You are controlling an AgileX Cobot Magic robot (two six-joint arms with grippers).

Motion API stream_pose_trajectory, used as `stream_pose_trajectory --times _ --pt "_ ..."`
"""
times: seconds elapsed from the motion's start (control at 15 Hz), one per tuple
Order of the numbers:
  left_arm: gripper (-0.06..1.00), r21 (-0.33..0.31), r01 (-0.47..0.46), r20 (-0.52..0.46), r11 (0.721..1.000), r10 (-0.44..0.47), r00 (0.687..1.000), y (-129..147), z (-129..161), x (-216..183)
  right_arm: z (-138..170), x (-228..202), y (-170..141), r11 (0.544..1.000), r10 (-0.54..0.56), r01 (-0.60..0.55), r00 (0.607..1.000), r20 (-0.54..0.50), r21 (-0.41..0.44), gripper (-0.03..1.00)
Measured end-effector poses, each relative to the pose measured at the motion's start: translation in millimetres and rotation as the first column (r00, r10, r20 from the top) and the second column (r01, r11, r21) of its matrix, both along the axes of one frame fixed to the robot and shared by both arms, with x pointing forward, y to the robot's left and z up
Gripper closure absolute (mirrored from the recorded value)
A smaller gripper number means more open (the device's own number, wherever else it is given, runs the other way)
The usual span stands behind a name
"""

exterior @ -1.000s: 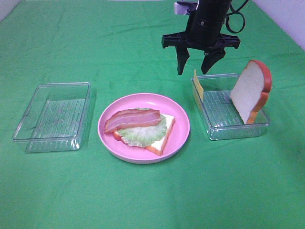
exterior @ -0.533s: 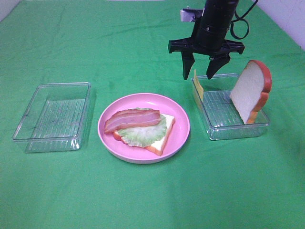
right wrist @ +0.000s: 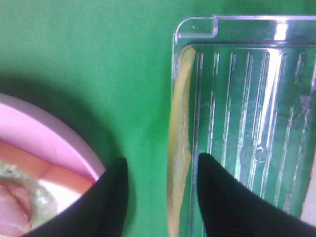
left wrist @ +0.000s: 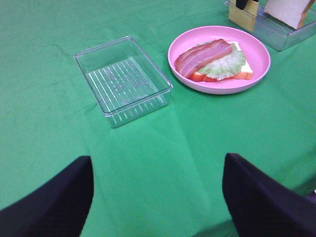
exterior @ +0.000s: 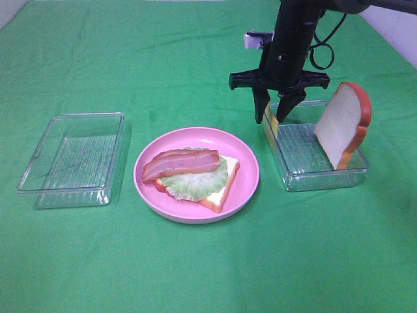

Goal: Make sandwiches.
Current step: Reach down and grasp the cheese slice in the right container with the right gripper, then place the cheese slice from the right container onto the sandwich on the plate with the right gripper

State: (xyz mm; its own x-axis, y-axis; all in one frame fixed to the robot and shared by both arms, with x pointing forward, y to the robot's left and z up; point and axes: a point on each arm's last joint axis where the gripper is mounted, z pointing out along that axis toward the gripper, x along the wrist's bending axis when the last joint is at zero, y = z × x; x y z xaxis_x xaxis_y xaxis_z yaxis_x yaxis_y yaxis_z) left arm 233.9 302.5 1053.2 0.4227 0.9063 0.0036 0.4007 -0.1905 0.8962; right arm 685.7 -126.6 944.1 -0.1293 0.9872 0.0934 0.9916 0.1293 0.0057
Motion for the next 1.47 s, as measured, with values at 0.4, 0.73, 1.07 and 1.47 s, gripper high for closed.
stream_pose_trajectory --times 0.4,0.73,1.07,1.47 --pt "0.25 0.0 0.0 0.0 1.0 0.0 1.0 0 0 0 0 0 0 1.0 0.0 0.0 1.0 0.002 -0.002 0.97" --pt "0.25 0.0 0.0 0.0 1.0 0.0 1.0 0 0 0 30 -4 -2 1.0 0.002 -0.003 0.998 0.061 0.016 0.97" --pt "0.25 0.0 0.0 0.0 1.0 0.0 1.0 0 0 0 85 -22 17 0.96 0.119 -0.148 0.984 0.135 0.239 0.97" --pt "0.25 0.0 0.0 0.0 1.0 0.0 1.0 0 0 0 69 -69 88 0.88 0.345 -0.35 0.936 0.076 0.321 0.97"
